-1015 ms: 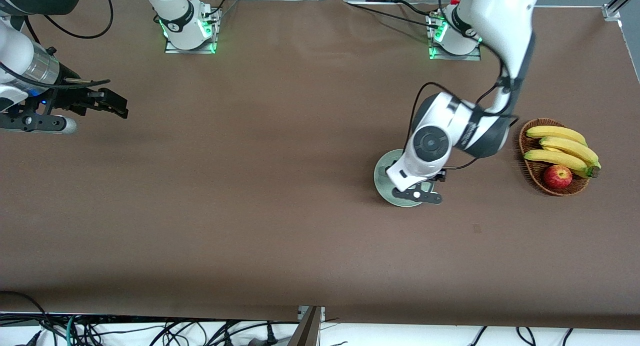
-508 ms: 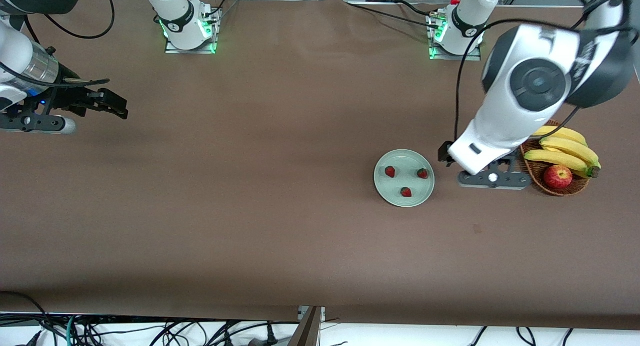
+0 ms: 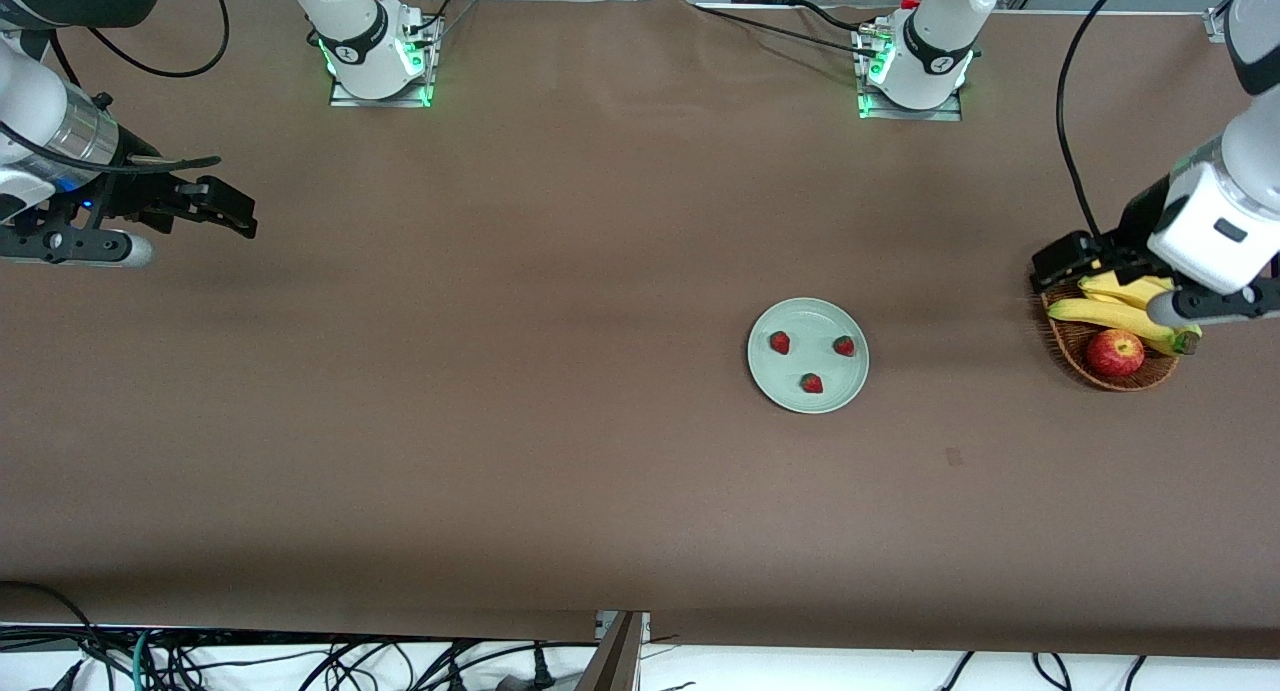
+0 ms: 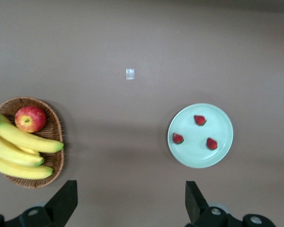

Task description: Collect all strawberries into plate

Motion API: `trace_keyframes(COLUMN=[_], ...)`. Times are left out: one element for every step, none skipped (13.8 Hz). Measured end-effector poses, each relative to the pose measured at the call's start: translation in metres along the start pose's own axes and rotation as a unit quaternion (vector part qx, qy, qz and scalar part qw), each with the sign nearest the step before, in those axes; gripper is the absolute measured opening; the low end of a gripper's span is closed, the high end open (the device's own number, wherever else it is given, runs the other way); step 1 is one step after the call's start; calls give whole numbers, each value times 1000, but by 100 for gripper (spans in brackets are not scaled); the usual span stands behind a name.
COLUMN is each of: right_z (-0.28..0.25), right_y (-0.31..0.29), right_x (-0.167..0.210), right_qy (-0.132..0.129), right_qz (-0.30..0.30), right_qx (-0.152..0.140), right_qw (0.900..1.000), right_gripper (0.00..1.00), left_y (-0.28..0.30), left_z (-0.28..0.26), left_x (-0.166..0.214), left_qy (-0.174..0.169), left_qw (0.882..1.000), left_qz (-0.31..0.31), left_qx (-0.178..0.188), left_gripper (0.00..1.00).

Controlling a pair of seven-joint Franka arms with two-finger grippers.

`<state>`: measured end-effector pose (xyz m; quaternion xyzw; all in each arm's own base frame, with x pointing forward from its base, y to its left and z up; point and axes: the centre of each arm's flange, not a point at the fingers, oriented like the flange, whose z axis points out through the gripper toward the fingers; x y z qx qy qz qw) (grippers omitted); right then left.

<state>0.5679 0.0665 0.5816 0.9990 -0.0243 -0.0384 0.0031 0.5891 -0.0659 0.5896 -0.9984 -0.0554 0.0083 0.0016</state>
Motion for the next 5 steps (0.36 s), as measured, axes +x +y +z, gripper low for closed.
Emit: trace_keyframes(right_z=[0,0,0,0,0], right_y=[0,0,0,0,0], right_x=[0,0,0,0,0], right_qy=[0,0,0,0,0], right_qz=[0,0,0,0,0], right_qx=[0,0,0,0,0], right_qw=[1000,1000,1000,1000,1000], right_gripper=[100,100,100,100,100], left_y=[9,14,15,11,4], left_z=[2,7,12,16,19], left_x=[-13,-26,-37,-44,-47], left_qy=[10,18,21,21,20], left_qw=[1000,999,999,999,999], left_qz=[14,26,34,34,33], left_qx=[7,12,17,20,21], left_gripper=[100,100,100,100,100])
